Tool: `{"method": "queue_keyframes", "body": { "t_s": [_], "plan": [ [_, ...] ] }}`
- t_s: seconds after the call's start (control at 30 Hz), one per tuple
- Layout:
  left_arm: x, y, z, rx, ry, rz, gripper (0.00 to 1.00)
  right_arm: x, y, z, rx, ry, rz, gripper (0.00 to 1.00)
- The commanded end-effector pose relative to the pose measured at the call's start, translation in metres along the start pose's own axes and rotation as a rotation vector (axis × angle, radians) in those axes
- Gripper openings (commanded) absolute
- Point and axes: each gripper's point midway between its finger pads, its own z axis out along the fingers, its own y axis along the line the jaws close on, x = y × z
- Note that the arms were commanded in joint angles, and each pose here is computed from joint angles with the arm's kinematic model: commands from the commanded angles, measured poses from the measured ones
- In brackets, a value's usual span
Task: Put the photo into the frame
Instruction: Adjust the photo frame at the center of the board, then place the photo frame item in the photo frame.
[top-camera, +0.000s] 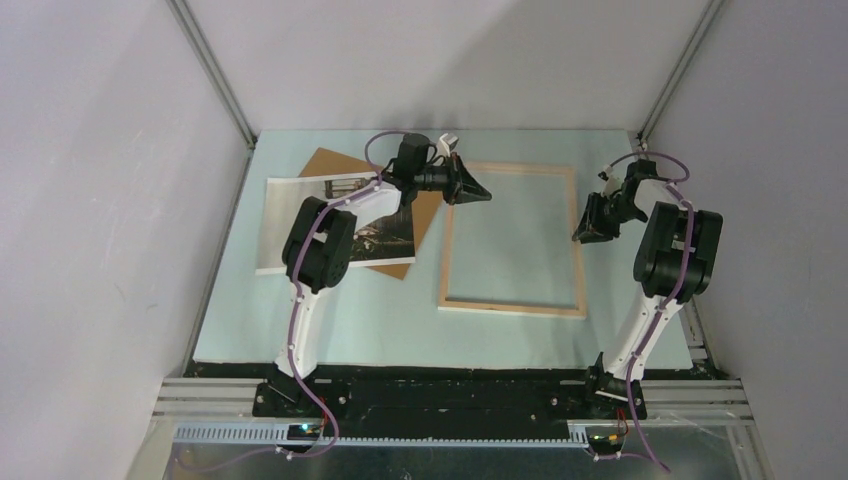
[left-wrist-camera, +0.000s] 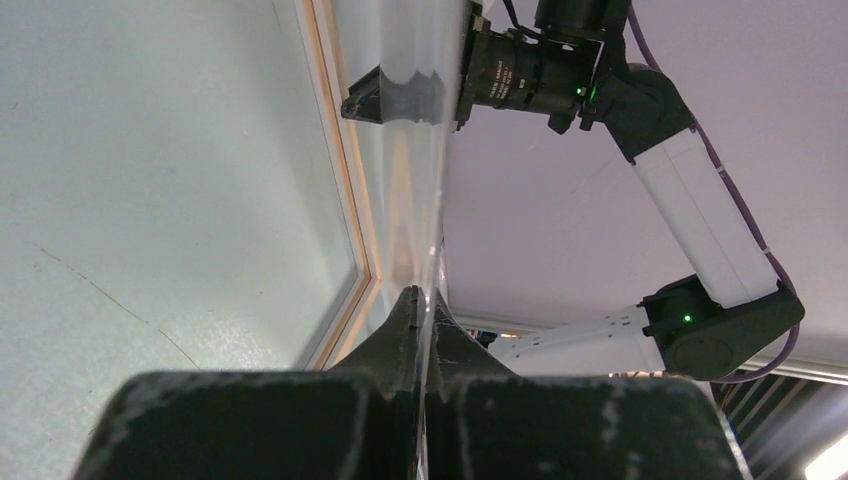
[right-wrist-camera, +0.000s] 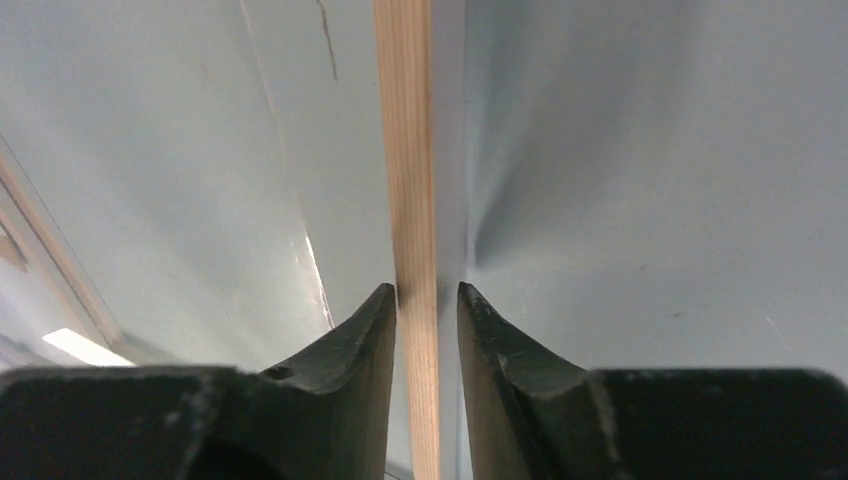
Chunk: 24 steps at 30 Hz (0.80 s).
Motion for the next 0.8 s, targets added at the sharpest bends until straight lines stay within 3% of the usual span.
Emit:
{"method": "queue_keyframes", "body": {
  "t_s": [0.0, 0.2, 0.77],
  "plan": [
    [0.003, -0.032, -0.005, 0.059, -0.007, 0.068, 0.00, -0.006, 0.005, -0.014, -0.025, -0.038, 0.029, 0.36],
    [0.006, -0.026, -0.004, 0.054, 0.001, 0.069, 0.00, -0.011, -0.005, -0.028, -0.020, -0.075, 0.049, 0.43],
    [0.011, -0.012, 0.002, 0.038, 0.013, 0.066, 0.00, -0.007, -0.014, -0.033, -0.030, -0.077, 0.074, 0.44]
  ]
}}
